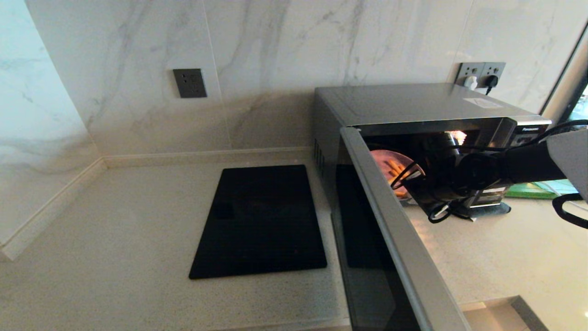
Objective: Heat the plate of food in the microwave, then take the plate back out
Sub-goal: Take the plate out of the microwave
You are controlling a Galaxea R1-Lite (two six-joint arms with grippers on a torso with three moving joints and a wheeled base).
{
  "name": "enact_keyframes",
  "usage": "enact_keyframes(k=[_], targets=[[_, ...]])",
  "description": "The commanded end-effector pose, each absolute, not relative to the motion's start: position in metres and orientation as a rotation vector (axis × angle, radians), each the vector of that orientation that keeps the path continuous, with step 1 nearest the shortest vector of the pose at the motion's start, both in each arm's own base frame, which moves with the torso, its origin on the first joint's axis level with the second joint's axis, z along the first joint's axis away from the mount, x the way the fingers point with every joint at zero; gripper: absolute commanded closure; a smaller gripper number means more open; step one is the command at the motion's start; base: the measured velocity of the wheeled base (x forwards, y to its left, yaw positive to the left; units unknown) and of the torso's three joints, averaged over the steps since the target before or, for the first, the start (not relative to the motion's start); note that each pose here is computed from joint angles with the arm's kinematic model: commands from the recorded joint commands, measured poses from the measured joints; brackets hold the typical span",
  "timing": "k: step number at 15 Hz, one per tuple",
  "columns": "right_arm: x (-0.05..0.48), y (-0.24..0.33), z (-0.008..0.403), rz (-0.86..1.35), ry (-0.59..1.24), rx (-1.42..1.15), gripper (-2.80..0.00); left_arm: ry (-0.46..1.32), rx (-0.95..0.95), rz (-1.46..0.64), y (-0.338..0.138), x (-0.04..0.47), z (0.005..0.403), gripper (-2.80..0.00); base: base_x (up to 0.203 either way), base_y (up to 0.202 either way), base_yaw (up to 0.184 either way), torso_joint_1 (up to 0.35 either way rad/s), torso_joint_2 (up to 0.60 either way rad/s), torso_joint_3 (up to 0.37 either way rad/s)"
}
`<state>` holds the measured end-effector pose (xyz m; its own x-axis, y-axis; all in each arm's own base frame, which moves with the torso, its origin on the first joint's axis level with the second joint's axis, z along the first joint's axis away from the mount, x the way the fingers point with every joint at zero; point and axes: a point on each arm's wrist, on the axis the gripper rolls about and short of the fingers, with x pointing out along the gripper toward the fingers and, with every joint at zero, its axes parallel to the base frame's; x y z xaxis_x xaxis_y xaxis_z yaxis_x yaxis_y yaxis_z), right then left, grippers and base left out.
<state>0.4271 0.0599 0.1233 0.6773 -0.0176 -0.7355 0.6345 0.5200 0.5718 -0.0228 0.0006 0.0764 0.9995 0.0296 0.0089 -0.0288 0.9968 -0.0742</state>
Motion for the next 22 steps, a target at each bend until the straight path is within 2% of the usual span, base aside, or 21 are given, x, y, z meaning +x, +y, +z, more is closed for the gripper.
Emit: enact_keyframes(k=[1,14,22], targets=[[0.425,0.06,0.126,-0.44,0.744,0.957,0.0,-0.009,-0.075,0.03,0.001,-0.023,0.076,0.0,0.0,0.0,0.0,0.0,0.0,0.0],[0.41,0.057,0.157,-0.411,0.688,0.961,0.0,-0.009,-0.075,0.03,0.001,-0.023,0.076,0.0,0.0,0.0,0.0,0.0,0.0,0.0],[0.376,0.052,0.166,-0.469,0.732,0.931,0.0,-0.009,-0.075,0.03,0.001,-0.023,0.076,0.0,0.0,0.0,0.0,0.0,0.0,0.0]])
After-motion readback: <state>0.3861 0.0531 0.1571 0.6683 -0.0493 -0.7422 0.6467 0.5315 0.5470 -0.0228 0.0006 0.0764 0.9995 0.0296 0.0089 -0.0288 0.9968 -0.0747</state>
